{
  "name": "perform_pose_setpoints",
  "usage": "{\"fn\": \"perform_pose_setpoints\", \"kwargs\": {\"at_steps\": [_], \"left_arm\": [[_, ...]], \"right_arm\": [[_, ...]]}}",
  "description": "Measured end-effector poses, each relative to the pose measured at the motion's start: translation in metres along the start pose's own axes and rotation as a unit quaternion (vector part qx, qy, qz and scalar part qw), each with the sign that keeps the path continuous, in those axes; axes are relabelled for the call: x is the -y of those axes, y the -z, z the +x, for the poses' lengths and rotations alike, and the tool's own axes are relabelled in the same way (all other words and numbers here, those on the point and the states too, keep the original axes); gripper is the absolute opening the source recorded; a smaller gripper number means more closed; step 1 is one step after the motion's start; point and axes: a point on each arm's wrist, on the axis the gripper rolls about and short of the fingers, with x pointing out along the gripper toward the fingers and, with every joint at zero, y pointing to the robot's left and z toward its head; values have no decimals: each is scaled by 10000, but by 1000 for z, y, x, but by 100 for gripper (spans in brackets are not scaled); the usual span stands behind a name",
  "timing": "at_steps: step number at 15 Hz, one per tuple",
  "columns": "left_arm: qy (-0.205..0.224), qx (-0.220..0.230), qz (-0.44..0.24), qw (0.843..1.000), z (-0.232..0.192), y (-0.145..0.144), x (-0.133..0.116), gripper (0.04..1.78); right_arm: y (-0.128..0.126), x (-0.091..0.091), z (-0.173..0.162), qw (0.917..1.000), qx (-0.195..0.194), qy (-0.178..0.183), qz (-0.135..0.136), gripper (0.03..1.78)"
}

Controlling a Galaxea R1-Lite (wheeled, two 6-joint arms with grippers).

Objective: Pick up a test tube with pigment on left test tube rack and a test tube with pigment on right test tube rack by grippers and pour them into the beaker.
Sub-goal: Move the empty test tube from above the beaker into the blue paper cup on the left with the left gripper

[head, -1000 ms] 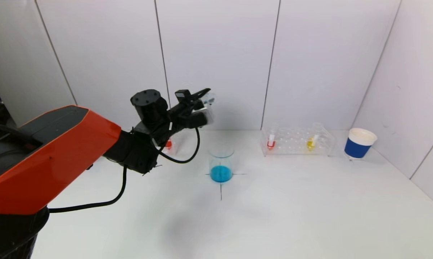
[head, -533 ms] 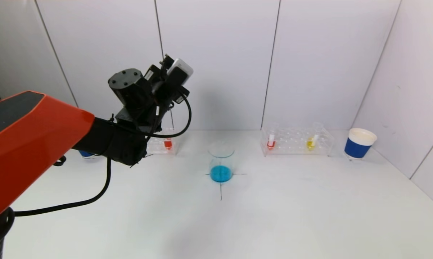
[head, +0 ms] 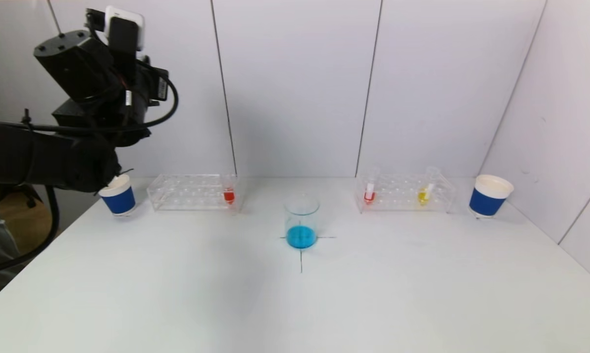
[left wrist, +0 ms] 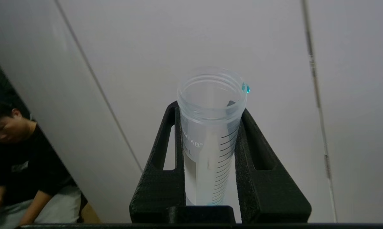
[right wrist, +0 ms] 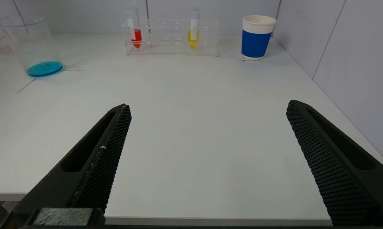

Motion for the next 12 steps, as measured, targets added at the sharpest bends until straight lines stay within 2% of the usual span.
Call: {"fn": "perform_pose_setpoints", "kwargs": {"at_steps": [5, 7, 9, 12], "left_arm": [[-1079, -906, -304, 9896, 13, 40, -83, 45], [-1462, -1100, -351, 9825, 14, 57, -113, 45], [-1670, -1314, -306, 9767, 12, 75, -132, 45], [-1560, -1480, -355, 9760, 11, 106, -140, 45]], "right_arm": [[0, 0, 0, 10000, 4, 0, 0, 177], [0, 0, 0, 10000, 4, 0, 0, 177], [0, 0, 0, 10000, 4, 2, 0, 177], [0, 0, 0, 10000, 4, 0, 0, 177]]}}
